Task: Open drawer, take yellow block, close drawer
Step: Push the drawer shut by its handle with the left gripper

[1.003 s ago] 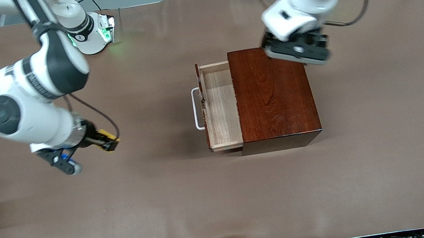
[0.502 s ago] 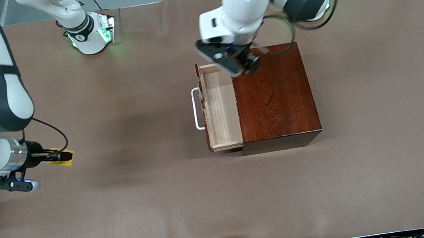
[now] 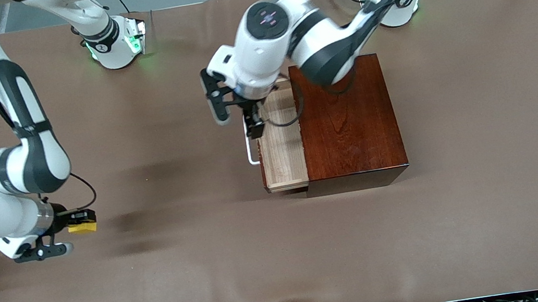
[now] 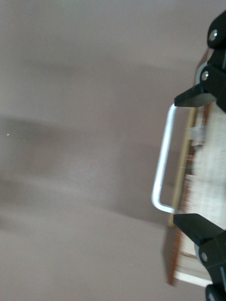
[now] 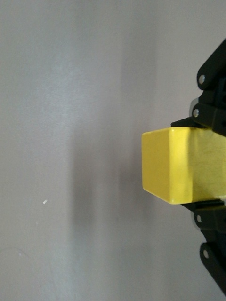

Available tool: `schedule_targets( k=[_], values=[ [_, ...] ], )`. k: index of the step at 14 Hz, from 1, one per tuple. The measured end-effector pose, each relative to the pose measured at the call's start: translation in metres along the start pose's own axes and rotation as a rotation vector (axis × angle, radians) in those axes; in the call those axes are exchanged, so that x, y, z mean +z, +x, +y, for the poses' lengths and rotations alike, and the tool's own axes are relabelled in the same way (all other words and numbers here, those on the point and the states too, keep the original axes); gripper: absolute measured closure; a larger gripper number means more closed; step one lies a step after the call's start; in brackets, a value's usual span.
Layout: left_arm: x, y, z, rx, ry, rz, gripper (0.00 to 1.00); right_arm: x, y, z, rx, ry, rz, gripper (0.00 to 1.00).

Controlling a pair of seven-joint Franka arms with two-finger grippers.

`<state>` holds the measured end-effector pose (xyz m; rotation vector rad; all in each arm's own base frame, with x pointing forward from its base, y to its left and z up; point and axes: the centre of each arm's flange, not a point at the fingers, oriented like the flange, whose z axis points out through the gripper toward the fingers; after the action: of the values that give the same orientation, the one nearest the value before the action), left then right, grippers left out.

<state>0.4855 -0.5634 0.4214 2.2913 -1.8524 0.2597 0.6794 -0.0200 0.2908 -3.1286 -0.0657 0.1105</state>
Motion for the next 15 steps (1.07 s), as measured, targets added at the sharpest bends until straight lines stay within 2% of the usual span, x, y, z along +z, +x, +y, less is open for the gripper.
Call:
schedule_targets(
  k=[3, 6, 10, 15],
  values=[
    [0.047, 0.008, 0.006, 0.037, 0.041, -0.04, 0.0, 0.036, 0.008, 0.009, 0.011, -0.009, 0.02, 0.44],
    [0.071, 0.0, -0.001, 0.083, 0.031, -0.073, 0.0, 0.063, 0.009, 0.013, 0.017, -0.011, 0.001, 0.44],
    [0.089, -0.012, -0.014, 0.132, 0.064, -0.123, 0.0, 0.081, 0.008, 0.015, 0.02, -0.011, -0.021, 0.44],
    [0.094, -0.019, -0.005, 0.148, 0.028, -0.226, 0.0, 0.091, 0.006, 0.022, 0.071, -0.009, -0.036, 0.44]
  ],
)
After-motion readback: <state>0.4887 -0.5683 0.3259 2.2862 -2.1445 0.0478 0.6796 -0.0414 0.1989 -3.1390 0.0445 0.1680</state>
